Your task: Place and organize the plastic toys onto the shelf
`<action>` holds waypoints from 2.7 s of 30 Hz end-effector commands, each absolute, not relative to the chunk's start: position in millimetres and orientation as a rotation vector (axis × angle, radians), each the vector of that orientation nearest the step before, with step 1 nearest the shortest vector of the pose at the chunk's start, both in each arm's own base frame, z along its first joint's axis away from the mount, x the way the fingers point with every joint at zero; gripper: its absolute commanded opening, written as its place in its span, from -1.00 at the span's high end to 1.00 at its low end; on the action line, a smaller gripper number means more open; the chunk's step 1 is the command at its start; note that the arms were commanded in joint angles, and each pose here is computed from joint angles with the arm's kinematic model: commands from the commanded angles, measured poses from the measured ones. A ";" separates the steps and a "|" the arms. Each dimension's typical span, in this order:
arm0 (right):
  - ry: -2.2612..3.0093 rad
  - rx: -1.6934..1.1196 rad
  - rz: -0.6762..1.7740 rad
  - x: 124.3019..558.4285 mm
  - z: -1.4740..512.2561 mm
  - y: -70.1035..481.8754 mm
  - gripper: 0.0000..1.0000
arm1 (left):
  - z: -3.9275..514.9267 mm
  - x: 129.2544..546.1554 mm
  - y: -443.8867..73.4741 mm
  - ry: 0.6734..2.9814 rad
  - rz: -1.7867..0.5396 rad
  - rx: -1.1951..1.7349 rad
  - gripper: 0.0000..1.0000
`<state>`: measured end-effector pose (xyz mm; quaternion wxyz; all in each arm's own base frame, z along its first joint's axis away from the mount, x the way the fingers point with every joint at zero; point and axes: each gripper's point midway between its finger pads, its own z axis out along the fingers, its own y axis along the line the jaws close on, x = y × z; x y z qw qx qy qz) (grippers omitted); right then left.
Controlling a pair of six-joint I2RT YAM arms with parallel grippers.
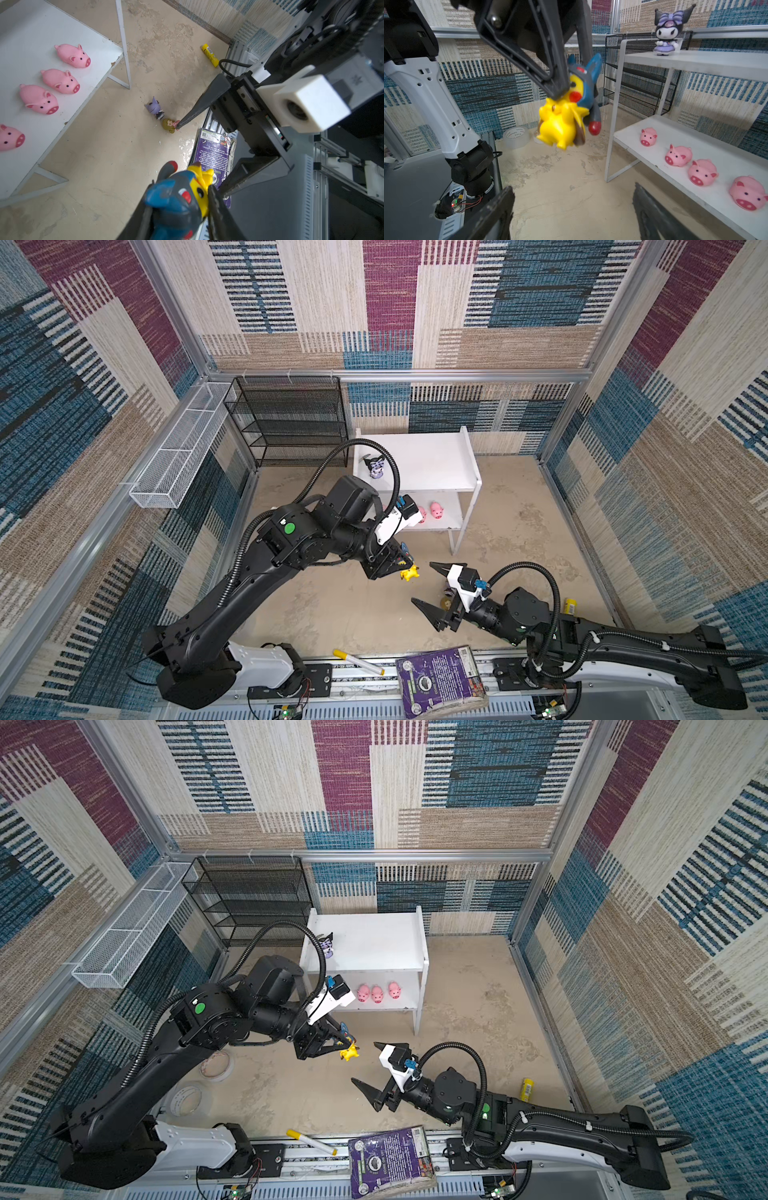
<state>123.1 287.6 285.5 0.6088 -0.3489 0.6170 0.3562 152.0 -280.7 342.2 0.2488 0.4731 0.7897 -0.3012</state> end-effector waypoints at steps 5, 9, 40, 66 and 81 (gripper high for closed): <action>1.430 -0.838 0.887 115.7 294.1 298.9 -0.82 | 337.3 151.5 -276.8 2.032 -0.526 1.495 0.82; 1.450 -0.816 0.890 116.8 292.0 293.5 -0.83 | 343.4 166.1 -284.3 1.976 -0.373 1.517 0.83; 1.700 -0.587 0.925 120.0 236.8 225.9 -0.84 | 425.0 289.5 -404.6 1.412 0.108 1.555 0.91; 1.451 -0.865 0.842 112.4 355.0 277.1 -0.79 | 391.4 105.5 -307.2 1.498 -0.382 1.837 0.87; 1.385 -1.003 0.897 98.9 361.5 311.5 -0.26 | 391.2 86.0 -304.1 1.479 -0.449 1.883 0.85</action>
